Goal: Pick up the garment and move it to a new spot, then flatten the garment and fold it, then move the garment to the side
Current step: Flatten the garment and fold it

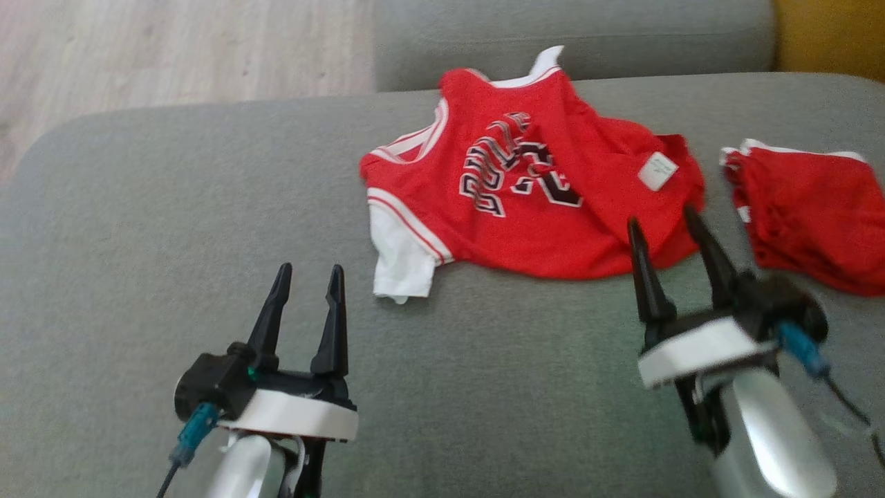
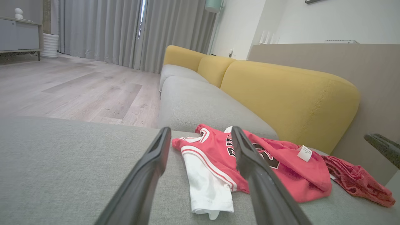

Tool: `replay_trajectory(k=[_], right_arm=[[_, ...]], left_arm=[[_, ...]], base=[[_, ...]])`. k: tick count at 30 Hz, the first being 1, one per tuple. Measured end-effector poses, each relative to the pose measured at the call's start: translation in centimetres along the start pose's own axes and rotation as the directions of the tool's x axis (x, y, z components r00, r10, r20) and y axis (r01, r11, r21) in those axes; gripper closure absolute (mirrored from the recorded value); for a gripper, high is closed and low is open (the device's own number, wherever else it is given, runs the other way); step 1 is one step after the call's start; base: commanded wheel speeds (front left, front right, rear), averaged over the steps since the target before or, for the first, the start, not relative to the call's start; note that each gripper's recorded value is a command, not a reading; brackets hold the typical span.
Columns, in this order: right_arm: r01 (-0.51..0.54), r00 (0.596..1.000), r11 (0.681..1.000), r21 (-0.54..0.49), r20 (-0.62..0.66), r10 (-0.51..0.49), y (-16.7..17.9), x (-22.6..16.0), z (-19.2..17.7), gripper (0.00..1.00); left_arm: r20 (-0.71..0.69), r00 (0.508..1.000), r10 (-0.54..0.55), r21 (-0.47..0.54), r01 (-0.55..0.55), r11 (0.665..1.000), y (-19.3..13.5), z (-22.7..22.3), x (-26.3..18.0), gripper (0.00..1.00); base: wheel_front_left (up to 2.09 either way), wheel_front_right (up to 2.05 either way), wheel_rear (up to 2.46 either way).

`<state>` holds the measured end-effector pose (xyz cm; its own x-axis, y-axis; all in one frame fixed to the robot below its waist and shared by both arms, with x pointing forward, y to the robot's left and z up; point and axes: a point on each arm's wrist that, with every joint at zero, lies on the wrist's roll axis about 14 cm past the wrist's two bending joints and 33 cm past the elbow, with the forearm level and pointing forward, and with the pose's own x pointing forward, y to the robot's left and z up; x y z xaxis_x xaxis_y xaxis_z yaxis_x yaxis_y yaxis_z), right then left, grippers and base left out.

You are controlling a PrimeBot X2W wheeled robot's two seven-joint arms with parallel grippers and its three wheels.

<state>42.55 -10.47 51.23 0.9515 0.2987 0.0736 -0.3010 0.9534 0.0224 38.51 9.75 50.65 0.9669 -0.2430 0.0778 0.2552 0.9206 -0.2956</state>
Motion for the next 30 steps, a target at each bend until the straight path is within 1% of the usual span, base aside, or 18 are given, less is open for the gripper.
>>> replay_trajectory(k=[3,6,12,18,24,30], right_arm=[[0.060,0.998,0.998,0.025,-0.033,-0.059,-1.0,-2.7,-1.3,0.00],[0.090,0.995,0.996,0.028,-0.038,-0.089,-1.5,-4.1,-1.5,0.00],[0.117,0.993,0.993,0.026,-0.002,-0.117,-2.4,-4.0,-0.4,0.00],[0.140,0.990,0.990,0.028,0.006,-0.140,-3.5,-3.1,-0.4,0.00],[0.163,0.987,0.986,0.031,-0.020,-0.162,-4.5,-2.8,-1.4,0.00],[0.179,0.984,0.983,0.034,-0.028,-0.178,-5.1,-2.7,-1.7,0.00]], left_arm=[[-0.006,1.000,-0.022,0.005,0.022,1.000,-0.7,-0.2,0.4,0.00],[-0.014,0.999,-0.034,0.003,0.034,0.999,-1.0,-0.5,0.8,0.00],[-0.110,0.993,-0.050,0.034,0.054,0.998,-1.1,-3.6,1.6,0.00],[-0.209,0.976,-0.063,0.085,0.083,0.993,-0.7,-6.0,5.1,0.00],[-0.332,0.942,-0.050,0.105,0.089,0.991,0.0,-8.9,7.7,0.00],[-0.438,0.899,0.011,0.155,0.063,0.986,1.4,-11.8,8.4,0.00]], base=[[0.00,0.00,0.00],[0.00,0.00,0.00],[0.00,0.00,0.00],[0.00,0.00,0.00],[0.00,0.00,0.00],[0.00,0.00,0.00]])
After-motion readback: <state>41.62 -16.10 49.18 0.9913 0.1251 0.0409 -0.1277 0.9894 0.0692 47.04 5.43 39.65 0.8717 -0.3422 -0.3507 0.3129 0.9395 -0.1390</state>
